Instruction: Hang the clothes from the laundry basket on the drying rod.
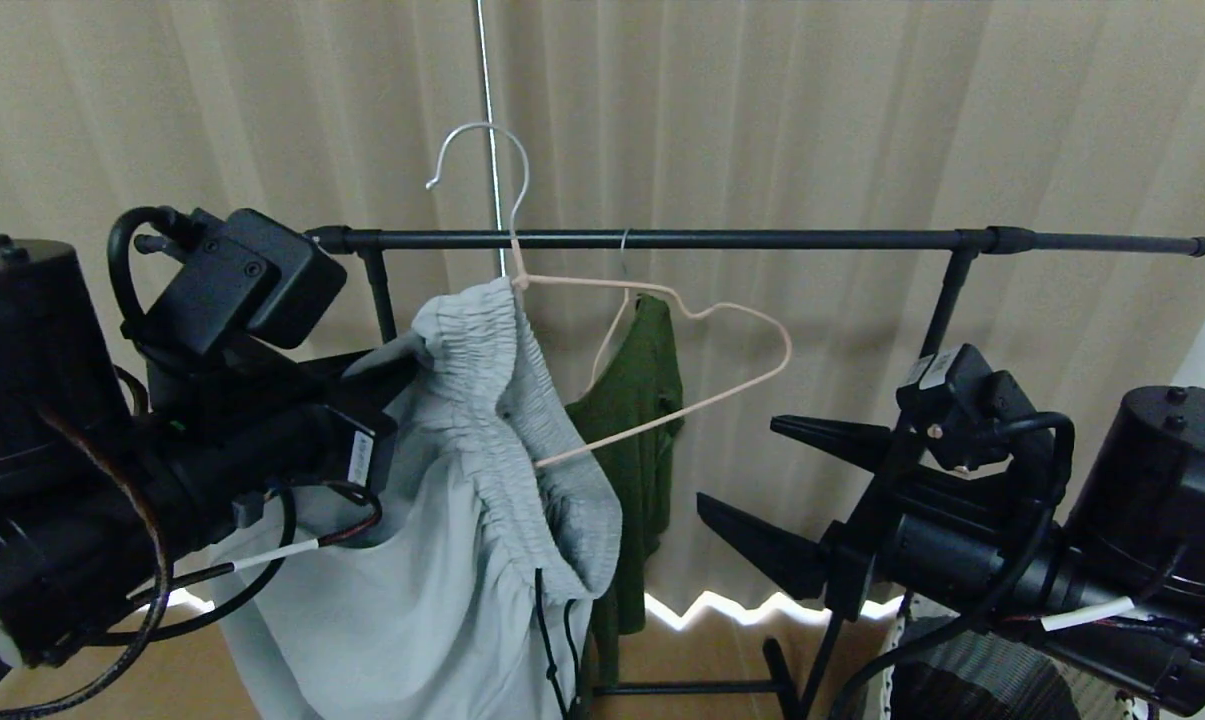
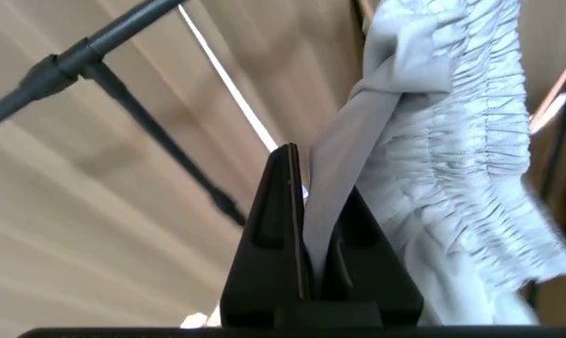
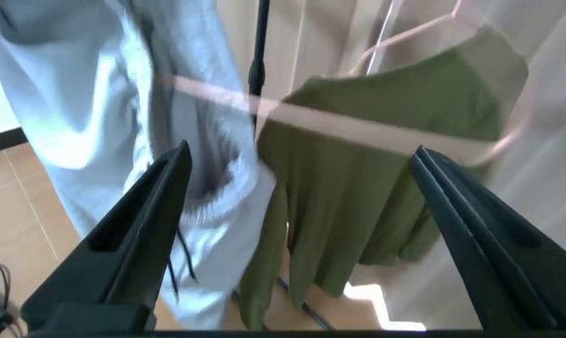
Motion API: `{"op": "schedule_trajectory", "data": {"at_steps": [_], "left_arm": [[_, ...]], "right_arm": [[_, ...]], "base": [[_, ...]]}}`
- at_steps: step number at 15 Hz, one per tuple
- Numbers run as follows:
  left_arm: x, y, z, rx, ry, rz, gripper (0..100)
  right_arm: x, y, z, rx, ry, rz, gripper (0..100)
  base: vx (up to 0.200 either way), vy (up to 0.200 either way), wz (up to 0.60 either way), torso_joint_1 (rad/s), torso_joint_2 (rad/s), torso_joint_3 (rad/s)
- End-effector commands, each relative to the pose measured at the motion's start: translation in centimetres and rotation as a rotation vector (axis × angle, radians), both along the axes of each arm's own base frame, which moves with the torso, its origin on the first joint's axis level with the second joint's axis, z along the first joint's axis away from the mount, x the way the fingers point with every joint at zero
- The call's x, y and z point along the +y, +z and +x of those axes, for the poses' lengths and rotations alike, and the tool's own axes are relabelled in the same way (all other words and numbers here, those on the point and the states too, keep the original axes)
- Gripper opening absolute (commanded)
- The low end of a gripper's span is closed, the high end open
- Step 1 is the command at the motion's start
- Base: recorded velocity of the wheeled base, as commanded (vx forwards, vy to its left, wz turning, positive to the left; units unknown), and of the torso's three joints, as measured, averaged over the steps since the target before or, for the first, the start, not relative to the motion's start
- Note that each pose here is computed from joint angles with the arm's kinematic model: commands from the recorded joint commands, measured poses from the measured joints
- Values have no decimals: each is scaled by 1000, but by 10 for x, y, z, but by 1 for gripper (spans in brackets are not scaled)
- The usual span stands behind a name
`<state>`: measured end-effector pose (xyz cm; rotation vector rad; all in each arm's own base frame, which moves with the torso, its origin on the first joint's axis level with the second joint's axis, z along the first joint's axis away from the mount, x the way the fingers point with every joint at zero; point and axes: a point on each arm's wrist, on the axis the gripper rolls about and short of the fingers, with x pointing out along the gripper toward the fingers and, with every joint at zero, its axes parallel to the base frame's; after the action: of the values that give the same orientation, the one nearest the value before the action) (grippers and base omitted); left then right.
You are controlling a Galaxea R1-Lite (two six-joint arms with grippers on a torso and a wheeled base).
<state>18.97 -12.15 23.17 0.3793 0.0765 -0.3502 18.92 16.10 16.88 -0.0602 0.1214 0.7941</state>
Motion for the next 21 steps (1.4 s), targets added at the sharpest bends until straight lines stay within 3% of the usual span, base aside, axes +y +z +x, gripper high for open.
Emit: {"op": "schedule_trajectory", "data": {"at_steps": [1, 4, 8, 14, 17, 21], "left_arm": [[-4, 7, 0, -14, -20, -33, 0], [-6, 14, -2, -21, -80, -77, 0], [-14, 24, -4, -88, -141, -128, 0], [-20, 29, -9, -113, -176, -147, 0], [-18, 33, -10, -127, -173, -159, 0], [-13, 33, -9, -130, -152, -158, 0]], "right_arm": [[2, -2, 0, 7, 7, -6, 100], [7, -7, 1, 16, 21, -14, 100], [23, -18, 13, -25, 35, 19, 100], [33, -28, 15, -18, 55, 13, 100], [24, -33, 14, -2, 2, -11, 100], [-13, -39, 22, 20, -199, -50, 100]], "base": [[0, 0, 0, 0, 0, 0], [0, 0, 0, 0, 0, 0], [0, 0, 0, 0, 0, 0], [0, 0, 0, 0, 0, 0], [0, 0, 0, 0, 0, 0], [0, 0, 0, 0, 0, 0]]}}
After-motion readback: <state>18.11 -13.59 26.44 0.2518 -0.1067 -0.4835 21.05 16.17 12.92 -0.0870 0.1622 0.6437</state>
